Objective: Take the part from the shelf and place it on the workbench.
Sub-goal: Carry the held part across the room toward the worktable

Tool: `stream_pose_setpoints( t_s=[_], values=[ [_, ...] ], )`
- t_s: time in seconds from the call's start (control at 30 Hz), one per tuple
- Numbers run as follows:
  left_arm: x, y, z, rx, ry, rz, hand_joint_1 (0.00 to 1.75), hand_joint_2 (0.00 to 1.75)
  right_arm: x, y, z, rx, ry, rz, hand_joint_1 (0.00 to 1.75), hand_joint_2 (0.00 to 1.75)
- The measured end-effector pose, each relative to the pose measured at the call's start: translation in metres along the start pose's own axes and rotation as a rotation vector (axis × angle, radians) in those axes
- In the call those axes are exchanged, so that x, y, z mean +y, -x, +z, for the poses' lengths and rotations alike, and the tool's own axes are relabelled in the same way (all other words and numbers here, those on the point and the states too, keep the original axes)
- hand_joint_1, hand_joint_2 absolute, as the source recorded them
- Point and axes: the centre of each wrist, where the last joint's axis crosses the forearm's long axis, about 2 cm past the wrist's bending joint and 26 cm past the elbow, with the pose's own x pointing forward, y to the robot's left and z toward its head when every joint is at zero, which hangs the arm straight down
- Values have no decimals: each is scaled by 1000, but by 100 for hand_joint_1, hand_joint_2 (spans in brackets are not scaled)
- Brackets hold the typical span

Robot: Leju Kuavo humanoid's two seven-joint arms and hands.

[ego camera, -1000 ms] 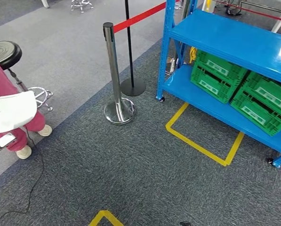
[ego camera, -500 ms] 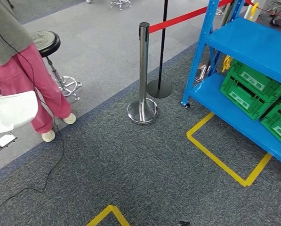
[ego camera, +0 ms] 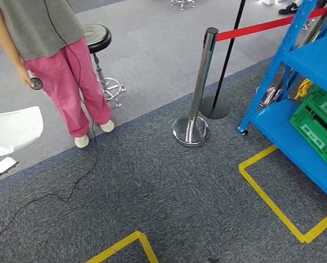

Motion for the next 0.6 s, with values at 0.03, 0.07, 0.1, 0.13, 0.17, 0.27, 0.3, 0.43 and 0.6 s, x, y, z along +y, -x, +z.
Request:
stream_pose_setpoints(
  t_s=[0.03,0.07,0.1,0.13,0.17,0.27,0.3,0.43,0.6],
  values=[
    [0,0,1,-1,1,0,175,175,0,0,0,0,-1,1,0,0],
    [0,1,2,-2,2,-1,175,175,1,0,0,0,-3,2,0,0],
    [0,2,3,-1,1,-2,175,175,1,-1,0,-1,-4,3,0,0],
    [-1,3,3,0,1,-4,175,175,2,-1,0,0,-6,4,0,0],
    [-1,4,3,2,-1,-5,175,175,2,0,0,1,-7,4,0,0],
    [-1,4,6,0,6,-3,175,175,2,1,1,5,-6,5,0,0],
    [-1,4,7,-1,9,-3,175,175,2,1,1,6,-6,5,0,0],
    [-1,6,7,4,8,-7,175,175,2,0,0,3,-6,4,0,0],
    [-2,8,12,-2,16,-8,175,175,3,-1,0,2,-6,6,0,0]
  ],
)
